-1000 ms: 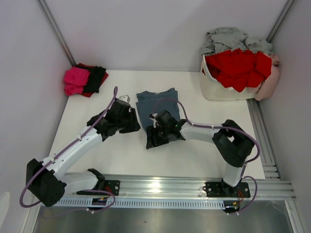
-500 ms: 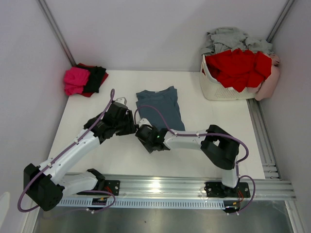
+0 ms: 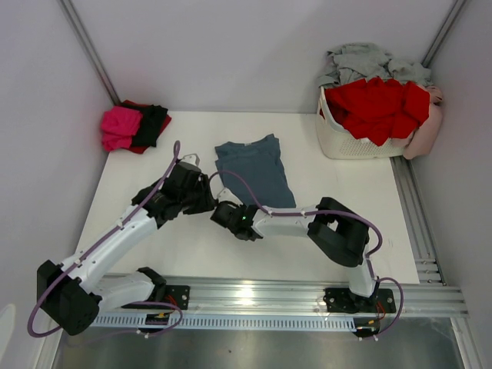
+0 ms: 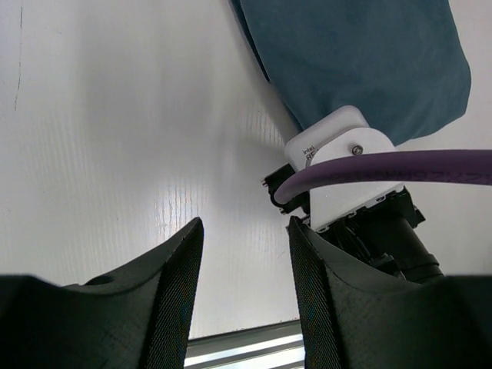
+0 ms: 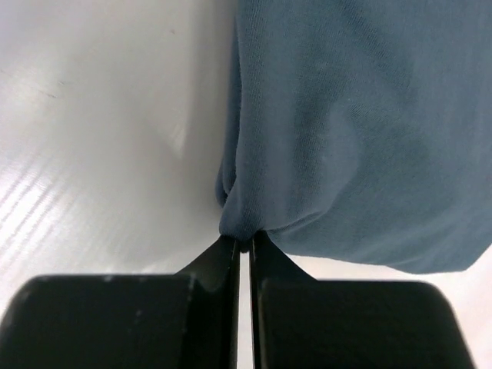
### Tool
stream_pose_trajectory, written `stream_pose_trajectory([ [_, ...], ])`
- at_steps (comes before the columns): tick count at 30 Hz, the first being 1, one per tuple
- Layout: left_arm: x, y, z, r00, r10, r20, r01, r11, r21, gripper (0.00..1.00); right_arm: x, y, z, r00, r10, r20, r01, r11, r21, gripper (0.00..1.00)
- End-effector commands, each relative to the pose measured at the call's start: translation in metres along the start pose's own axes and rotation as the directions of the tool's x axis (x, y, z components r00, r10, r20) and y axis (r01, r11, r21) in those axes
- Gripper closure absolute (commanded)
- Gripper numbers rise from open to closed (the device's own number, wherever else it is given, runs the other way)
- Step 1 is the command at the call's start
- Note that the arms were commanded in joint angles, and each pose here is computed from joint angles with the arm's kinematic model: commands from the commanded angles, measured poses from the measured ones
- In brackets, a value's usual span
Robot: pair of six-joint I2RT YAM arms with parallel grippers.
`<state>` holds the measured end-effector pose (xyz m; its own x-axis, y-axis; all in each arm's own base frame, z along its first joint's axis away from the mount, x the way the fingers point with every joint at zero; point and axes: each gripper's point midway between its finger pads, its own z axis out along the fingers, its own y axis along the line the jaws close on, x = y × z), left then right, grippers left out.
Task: Fold and stack the t-shirts
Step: Fold the long partially folded tshirt into a neat square
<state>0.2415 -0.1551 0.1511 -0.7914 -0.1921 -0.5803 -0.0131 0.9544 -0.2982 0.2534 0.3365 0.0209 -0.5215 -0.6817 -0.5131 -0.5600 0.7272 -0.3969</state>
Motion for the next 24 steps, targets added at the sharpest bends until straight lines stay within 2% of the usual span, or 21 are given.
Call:
stream_pose_trajectory([
  [1,-0.01,-0.002,-0.006,0.999,-0.004,0.051,0.003,1.0,0.02,0.47,0.002,-0.01,-0.008,0.999,-0.04,-0.033,0.041,0.999,0.028,1.0],
  [5,-0.01,-0.003,-0.006,0.999,-0.004,0.051,0.003,1.0,0.02,0.47,-0.022,-0.023,-0.037,0.999,-0.028,0.017,0.027,1.0,0.006,1.0],
  [10,-0.011,-0.003,-0.006,0.999,-0.006,0.053,0.005,1.0,0.022,0.47,-0.056,-0.047,-0.066,0.995,-0.051,0.084,0.047,0.998,0.052,1.0],
  [19,-0.008,-0.002,-0.007,0.999,-0.007,0.047,0.006,1.0,0.023,0.47,-0.104,-0.089,-0.078,0.978,-0.151,0.144,0.124,0.976,0.181,1.0],
  [22,-0.01,-0.002,-0.009,0.998,-0.005,0.056,0.004,1.0,0.024,0.47,-0.105,-0.09,-0.081,0.979,-0.16,0.128,0.143,0.98,0.136,1.0],
  [24,-0.012,0.0,-0.011,0.998,-0.004,0.065,0.003,1.0,0.018,0.47,-0.102,-0.078,-0.086,0.978,-0.161,0.13,0.155,0.987,0.049,1.0],
])
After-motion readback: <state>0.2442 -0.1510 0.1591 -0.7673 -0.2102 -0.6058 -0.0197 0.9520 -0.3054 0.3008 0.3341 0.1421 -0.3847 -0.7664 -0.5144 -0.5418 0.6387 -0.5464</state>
